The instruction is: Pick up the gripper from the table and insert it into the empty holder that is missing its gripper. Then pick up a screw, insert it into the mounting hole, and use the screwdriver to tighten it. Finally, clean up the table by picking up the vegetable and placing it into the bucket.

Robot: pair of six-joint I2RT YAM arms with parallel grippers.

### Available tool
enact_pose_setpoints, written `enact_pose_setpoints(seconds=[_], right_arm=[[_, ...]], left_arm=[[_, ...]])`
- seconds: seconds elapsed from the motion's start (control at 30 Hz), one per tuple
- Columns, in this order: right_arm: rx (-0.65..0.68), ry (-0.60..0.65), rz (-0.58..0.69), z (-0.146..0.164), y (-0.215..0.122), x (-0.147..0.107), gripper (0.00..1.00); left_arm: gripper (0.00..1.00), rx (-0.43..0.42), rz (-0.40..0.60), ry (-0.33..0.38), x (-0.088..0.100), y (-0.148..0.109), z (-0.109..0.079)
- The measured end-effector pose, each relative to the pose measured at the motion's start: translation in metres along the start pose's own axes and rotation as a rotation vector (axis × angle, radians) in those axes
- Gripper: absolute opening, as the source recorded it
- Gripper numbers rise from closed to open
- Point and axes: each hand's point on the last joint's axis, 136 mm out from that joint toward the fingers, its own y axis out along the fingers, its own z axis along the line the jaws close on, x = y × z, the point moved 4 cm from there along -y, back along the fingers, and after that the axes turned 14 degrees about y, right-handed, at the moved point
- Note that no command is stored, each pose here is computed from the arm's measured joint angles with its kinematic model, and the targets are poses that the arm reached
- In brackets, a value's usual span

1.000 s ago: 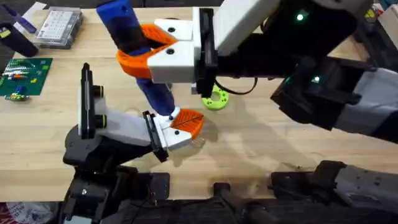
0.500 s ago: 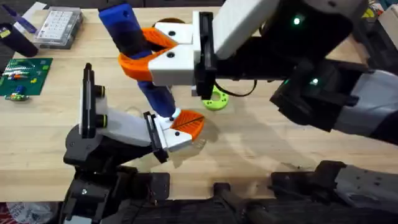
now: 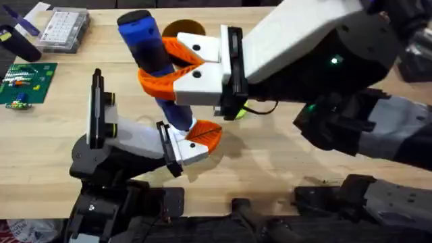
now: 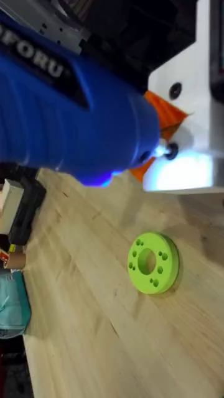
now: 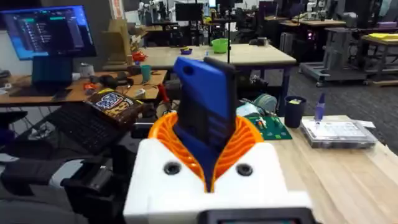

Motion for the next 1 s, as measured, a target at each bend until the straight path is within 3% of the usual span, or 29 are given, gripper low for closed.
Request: enact_pose_setpoints(seconds=[0.4, 0.53, 0.67, 0.87, 1.0], right_arm=[[0.012, -0.002, -0.032, 0.003, -0.001, 0.002, 0.020], [-0.007, 0.047, 0.014, -0.005, 0.007, 0.009, 0.020], [-0.020, 0.047, 0.046, -0.008, 0.020, 0.034, 0.020], [-0.011, -0.077, 0.015, 0.006, 0.032, 0.095, 0.020], [-0.040, -0.101, 0.055, 0.003, 0.028, 0.103, 0.020]], left_arm=[[0.016, -0.002, -0.001, 0.007, 0.000, 0.000, 0.000], [0.016, 0.003, -0.001, 0.011, 0.000, 0.000, 0.000], [0.016, 0.005, -0.001, 0.011, 0.000, 0.000, 0.001], [0.016, 0.005, -0.001, 0.011, 0.000, 0.000, 0.001], [0.016, 0.005, -0.001, 0.011, 0.000, 0.000, 0.001]])
